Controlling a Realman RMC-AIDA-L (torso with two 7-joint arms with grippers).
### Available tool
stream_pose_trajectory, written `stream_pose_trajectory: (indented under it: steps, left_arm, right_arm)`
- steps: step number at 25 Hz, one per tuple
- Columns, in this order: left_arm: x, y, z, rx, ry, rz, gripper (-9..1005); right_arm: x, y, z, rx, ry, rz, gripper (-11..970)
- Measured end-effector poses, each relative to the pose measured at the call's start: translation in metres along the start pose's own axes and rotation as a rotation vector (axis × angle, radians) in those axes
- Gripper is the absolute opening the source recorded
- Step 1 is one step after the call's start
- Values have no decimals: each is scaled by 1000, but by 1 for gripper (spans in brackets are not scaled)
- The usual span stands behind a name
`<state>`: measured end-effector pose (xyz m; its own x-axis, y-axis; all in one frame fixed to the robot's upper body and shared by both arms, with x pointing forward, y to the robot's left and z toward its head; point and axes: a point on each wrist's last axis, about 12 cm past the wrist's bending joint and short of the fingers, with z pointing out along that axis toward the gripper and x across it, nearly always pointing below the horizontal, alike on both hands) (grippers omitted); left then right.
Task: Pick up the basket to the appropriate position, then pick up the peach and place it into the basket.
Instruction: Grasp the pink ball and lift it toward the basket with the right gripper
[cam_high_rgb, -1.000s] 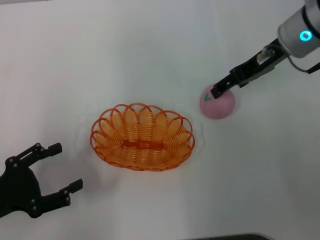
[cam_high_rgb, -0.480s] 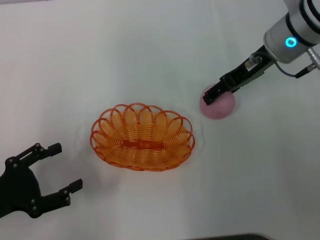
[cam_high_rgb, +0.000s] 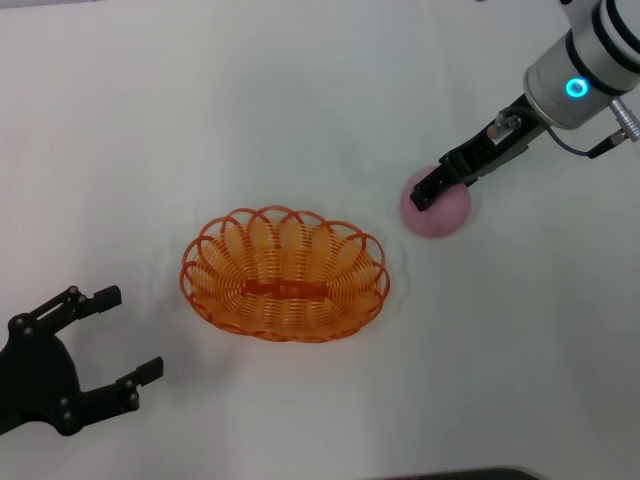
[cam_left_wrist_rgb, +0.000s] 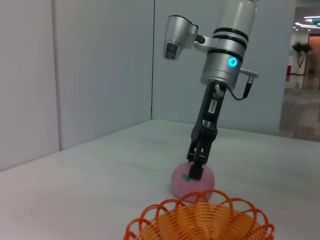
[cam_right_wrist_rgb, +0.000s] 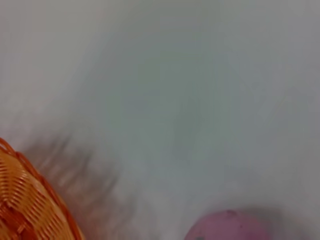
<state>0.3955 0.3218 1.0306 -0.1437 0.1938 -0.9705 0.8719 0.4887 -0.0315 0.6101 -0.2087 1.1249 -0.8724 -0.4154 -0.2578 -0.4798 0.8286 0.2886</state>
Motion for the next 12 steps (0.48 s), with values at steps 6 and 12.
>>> stream_pose_trajectory:
  steps: [6, 12]
  left_arm:
    - [0, 0, -1, -9, -1, -3, 875]
    - [1, -1, -2, -13, -1, -5, 875]
  right_arm:
    - [-1, 5, 3, 9, 21, -31, 753]
    - [1, 4, 2, -7, 14, -22, 497]
